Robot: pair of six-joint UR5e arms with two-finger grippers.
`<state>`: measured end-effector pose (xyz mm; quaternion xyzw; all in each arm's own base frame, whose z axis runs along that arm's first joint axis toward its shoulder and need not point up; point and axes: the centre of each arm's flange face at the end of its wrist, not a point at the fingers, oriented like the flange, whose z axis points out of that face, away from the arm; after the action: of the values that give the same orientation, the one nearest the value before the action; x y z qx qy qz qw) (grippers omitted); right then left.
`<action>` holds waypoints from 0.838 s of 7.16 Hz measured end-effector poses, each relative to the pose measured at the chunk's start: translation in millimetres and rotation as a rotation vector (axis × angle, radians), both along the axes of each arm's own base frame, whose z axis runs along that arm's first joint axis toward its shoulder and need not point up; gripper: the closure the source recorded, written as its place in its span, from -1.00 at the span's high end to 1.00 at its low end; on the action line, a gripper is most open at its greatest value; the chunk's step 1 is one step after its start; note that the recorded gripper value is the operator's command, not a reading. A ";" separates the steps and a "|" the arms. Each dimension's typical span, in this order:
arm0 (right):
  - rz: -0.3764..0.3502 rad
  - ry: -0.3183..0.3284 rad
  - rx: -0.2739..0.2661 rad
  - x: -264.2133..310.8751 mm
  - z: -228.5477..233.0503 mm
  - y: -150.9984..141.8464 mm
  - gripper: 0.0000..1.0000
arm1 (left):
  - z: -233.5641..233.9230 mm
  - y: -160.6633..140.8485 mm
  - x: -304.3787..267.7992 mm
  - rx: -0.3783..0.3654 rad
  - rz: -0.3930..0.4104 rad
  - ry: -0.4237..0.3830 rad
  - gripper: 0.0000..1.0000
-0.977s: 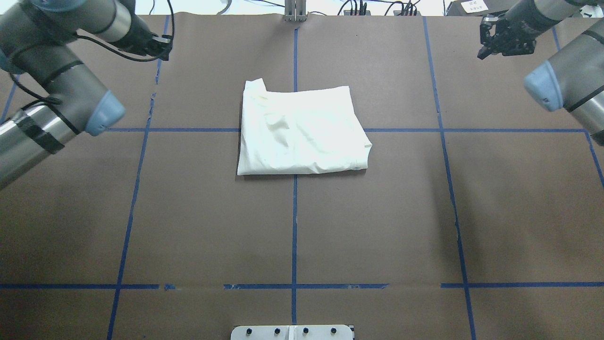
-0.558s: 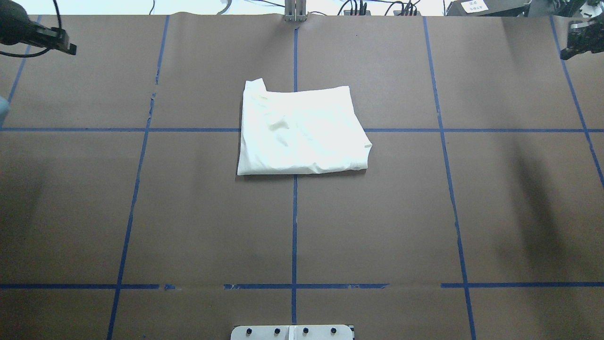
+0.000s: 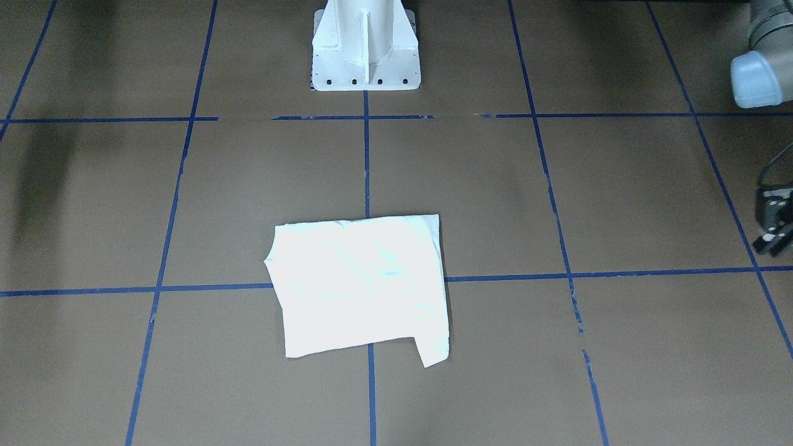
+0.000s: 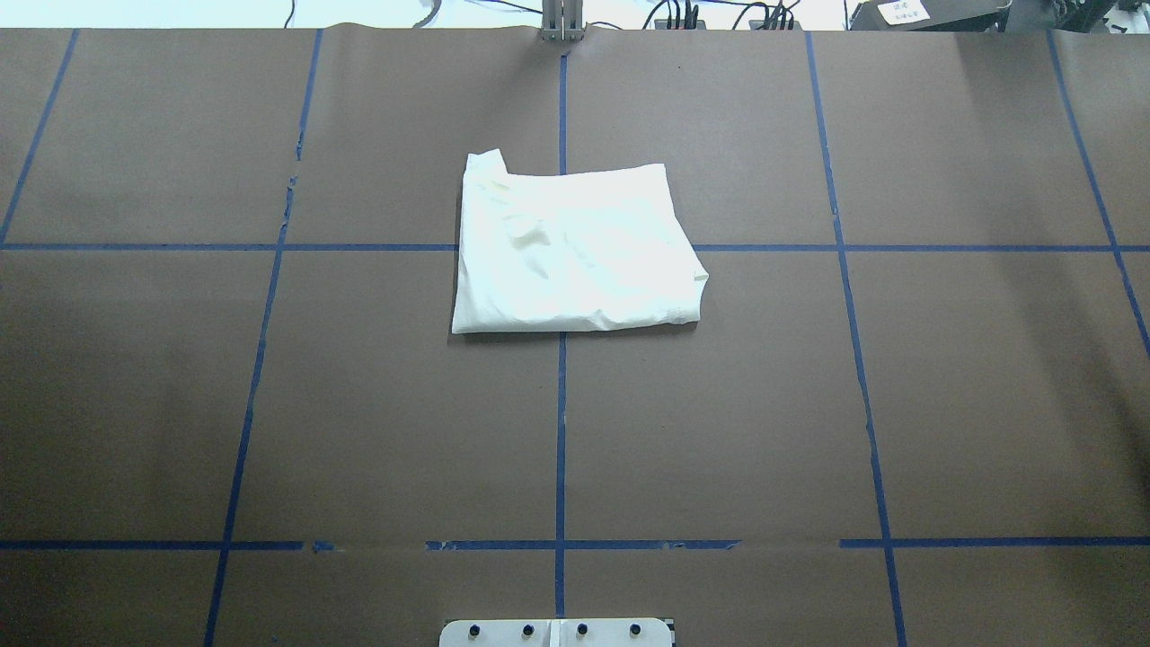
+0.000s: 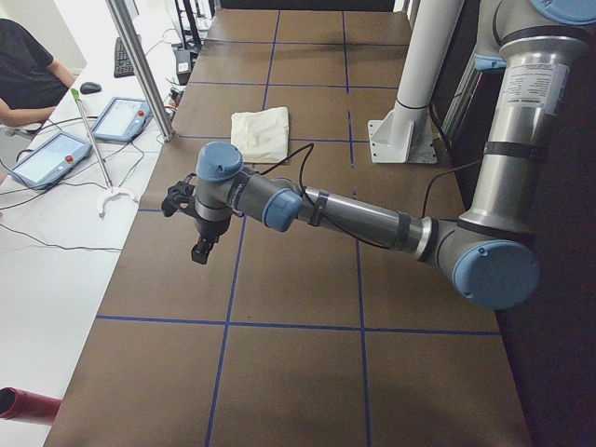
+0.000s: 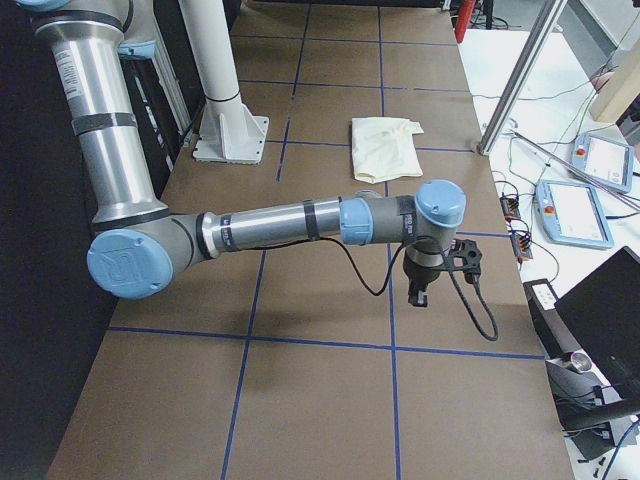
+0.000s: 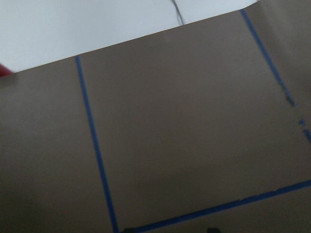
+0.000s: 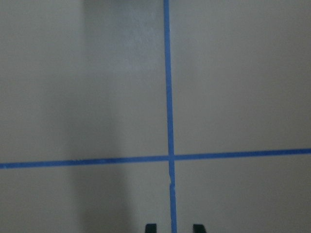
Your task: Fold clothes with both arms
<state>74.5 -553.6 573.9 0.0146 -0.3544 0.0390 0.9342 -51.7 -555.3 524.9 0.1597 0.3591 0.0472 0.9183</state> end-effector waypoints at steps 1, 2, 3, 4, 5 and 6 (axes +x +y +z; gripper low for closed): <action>-0.002 -0.004 -0.023 2.9 13.5 31.7 1.00 | 22.4 30.2 -24.8 -0.102 -0.016 0.042 1.00; -0.003 -0.006 -0.038 2.5 21.8 49.7 1.00 | 37.1 65.1 -33.7 -0.171 -0.027 0.071 1.00; -0.004 -0.009 -0.052 1.3 27.5 57.8 1.00 | 42.5 91.2 -35.4 -0.196 -0.031 0.081 1.00; -0.007 -0.010 -0.063 0.1 32.6 62.9 1.00 | 45.3 108.0 -34.4 -0.207 -0.031 0.086 1.00; -0.011 -0.011 -0.073 -1.3 38.2 69.2 1.00 | 48.0 115.8 -32.7 -0.215 -0.028 0.088 1.00; -0.021 -0.011 -0.079 -5.8 41.6 74.1 1.00 | 50.2 118.4 -31.5 -0.220 -0.026 0.089 1.00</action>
<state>68.7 -479.6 615.5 -0.0260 -0.3581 0.0433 0.9323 -83.2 -436.9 575.1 0.0644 0.4004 -0.0115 0.9140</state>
